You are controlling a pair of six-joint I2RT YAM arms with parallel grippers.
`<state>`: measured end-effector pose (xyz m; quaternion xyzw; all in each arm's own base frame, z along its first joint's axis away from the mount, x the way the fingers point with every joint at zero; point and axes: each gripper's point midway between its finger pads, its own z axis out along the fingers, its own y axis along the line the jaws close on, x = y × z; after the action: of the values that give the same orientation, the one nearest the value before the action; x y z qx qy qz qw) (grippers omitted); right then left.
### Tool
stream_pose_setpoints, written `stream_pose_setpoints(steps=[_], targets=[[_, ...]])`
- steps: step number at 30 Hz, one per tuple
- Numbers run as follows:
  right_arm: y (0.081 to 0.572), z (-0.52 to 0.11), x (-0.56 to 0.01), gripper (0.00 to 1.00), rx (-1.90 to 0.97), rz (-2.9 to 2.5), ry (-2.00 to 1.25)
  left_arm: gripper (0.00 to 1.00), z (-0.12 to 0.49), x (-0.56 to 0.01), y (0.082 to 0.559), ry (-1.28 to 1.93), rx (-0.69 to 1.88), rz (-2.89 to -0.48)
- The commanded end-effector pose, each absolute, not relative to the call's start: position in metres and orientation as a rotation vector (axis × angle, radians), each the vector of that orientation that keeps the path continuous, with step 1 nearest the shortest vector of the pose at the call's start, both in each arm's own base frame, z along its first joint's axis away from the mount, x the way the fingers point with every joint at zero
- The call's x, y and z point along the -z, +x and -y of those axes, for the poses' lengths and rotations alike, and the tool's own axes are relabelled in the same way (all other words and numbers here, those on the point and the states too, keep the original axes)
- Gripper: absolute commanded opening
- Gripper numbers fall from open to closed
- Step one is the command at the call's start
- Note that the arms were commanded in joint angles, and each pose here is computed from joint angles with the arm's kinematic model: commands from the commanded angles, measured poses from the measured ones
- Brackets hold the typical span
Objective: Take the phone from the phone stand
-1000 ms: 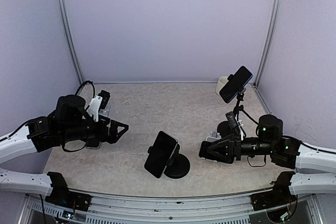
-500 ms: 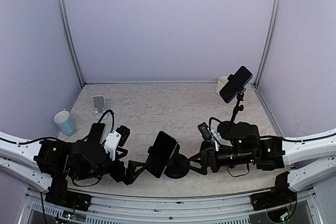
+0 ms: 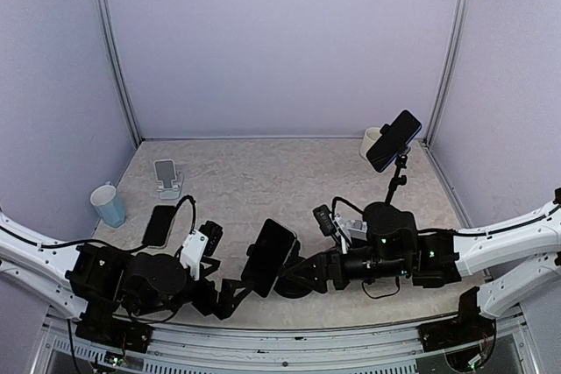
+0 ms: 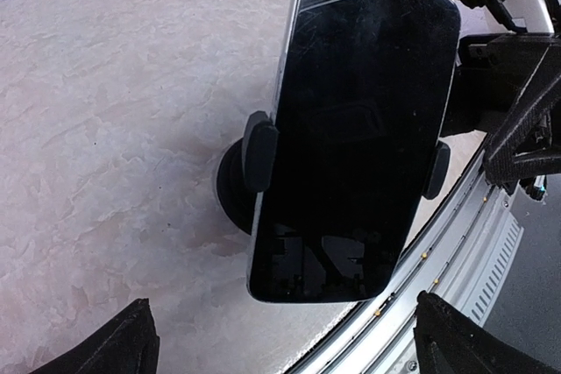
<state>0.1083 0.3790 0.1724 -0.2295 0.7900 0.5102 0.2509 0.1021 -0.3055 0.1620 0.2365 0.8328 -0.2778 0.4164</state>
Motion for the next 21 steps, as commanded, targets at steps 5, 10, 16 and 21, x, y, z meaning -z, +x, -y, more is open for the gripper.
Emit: stream_pose_setpoints(steps=[5,10,16,21], targets=[[0.120,-0.351,-0.164,0.75,-1.265,-2.114,-0.559,0.99,0.274,-0.184,0.113,0.444,0.746,-2.023],[0.131,-0.336,-0.133,0.69,-1.086,-2.154,-0.611,0.99,0.253,-0.197,0.123,0.354,0.787,-1.983],[0.137,-0.344,-0.113,0.66,-1.037,-2.133,-0.676,0.99,0.245,-0.192,0.135,0.318,0.760,-2.017],[0.146,-0.356,-0.107,0.63,-0.993,-2.088,-0.729,0.99,0.249,-0.188,0.145,0.323,0.704,-2.039]])
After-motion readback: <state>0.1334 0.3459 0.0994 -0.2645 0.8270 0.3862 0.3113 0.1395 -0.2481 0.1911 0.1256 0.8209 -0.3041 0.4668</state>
